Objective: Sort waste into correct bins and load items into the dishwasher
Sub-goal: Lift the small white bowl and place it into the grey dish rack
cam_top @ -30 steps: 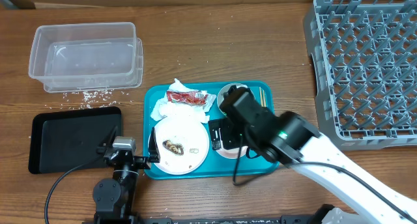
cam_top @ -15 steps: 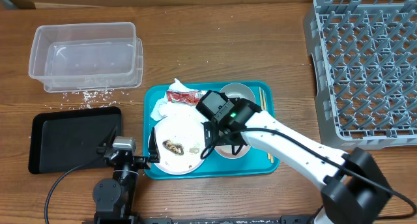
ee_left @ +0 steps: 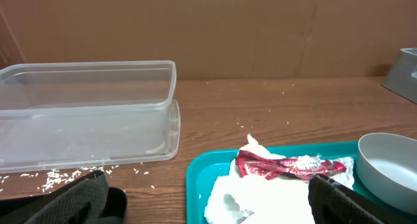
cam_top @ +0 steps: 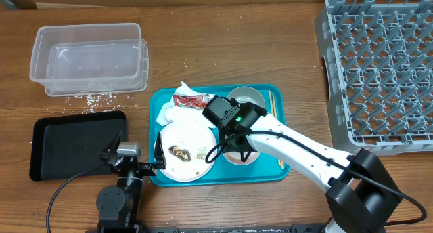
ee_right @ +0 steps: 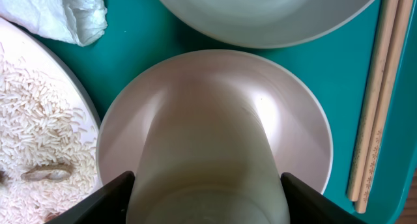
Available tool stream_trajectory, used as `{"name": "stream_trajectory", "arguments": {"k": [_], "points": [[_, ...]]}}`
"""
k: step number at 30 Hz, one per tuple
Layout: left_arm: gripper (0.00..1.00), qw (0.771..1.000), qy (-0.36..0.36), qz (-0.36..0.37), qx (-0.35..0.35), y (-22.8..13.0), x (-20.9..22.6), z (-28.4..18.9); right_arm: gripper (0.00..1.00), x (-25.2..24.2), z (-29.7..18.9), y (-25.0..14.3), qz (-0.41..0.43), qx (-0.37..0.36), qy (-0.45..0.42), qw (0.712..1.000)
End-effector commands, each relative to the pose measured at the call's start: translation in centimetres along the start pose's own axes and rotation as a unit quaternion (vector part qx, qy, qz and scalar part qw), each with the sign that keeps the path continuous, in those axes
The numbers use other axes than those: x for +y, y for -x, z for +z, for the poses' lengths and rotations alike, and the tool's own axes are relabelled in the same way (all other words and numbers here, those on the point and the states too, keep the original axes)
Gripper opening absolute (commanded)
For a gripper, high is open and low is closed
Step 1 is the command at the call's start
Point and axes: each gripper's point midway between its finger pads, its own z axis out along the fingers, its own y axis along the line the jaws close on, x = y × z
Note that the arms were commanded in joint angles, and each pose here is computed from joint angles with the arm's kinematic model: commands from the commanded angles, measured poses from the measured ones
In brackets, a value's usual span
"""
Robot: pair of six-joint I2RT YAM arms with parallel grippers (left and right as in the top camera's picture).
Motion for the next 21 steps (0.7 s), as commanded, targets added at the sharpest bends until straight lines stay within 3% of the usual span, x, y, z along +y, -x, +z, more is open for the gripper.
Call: {"name": "stream_trajectory", "arguments": {"k": [1,7,12,21], "points": [[1.00,1.000,0.004,-0.004,-0.002,0.0,0.1,0.0,0.69,0.1,0.1,0.3,0.004,-0.010,-0.002,1.000],[1.00,1.000,0.004,-0.004,-0.002,0.0,0.1,0.0,0.68,-0.2,0.4,0.0,0.015,-0.005,-0.006,1.000],[1.00,1.000,0.004,-0.004,-0.002,0.0,0.1,0.0,0.55,-0.5,-0.2,0.4,0.020,-0.005,-0.010,1.000],[1.00,1.000,0.004,-0.004,-0.002,0.0,0.1,0.0,0.54,-4.6,-8.4,5.8,0.069,-0.055,-0.007,0.996]]}}
